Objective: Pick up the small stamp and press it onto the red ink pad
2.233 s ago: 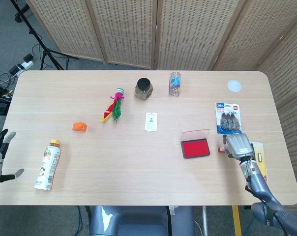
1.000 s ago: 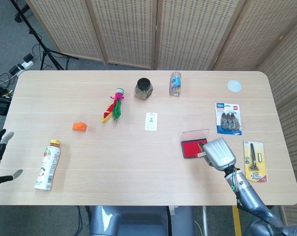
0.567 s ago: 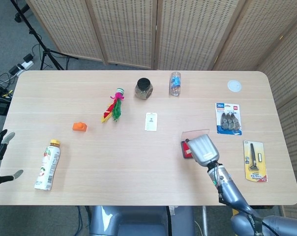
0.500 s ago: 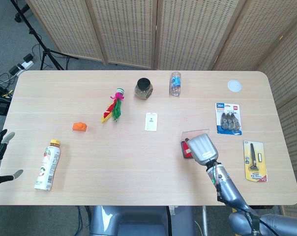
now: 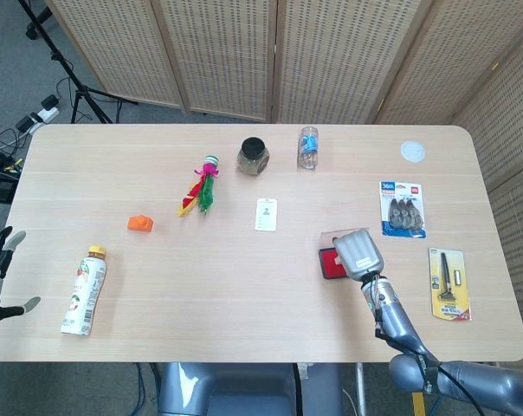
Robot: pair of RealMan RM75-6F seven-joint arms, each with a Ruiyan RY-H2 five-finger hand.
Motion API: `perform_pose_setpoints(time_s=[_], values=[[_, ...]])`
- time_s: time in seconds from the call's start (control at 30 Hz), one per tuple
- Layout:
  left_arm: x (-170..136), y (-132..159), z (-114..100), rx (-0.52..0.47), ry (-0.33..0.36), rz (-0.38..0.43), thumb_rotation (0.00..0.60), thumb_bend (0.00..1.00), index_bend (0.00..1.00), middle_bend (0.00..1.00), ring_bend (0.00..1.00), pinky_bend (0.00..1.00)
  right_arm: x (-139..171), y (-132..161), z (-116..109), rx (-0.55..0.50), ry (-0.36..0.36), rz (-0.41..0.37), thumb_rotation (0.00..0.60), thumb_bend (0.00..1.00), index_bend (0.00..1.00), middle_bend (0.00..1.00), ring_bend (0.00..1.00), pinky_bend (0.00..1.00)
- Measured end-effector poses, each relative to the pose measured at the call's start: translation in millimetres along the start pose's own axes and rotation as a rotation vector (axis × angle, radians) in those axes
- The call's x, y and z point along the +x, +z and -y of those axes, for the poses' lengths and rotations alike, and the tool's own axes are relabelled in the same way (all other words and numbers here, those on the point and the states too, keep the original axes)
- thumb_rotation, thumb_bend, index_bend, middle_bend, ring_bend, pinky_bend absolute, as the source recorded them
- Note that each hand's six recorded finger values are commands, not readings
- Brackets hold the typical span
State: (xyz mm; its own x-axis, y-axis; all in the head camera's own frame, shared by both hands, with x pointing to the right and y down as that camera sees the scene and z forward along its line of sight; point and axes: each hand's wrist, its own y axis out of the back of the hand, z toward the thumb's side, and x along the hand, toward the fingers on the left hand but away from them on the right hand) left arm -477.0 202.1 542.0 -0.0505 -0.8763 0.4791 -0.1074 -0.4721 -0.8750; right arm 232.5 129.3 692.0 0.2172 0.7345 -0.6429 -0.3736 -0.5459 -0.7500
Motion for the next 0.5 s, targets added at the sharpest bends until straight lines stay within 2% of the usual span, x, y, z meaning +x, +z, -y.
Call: perform_pose_setpoints(time_s=[0.5], values=[[0.1, 0.3, 1.4, 0.005, -0.001, -0.003, 0.6, 0.0, 0.0, 0.0, 0.0, 0.0, -5.4, -3.7, 15.2, -0.009, 0.024, 0.011, 0.6, 0.44, 0.53, 1.0, 1.0, 1.0]])
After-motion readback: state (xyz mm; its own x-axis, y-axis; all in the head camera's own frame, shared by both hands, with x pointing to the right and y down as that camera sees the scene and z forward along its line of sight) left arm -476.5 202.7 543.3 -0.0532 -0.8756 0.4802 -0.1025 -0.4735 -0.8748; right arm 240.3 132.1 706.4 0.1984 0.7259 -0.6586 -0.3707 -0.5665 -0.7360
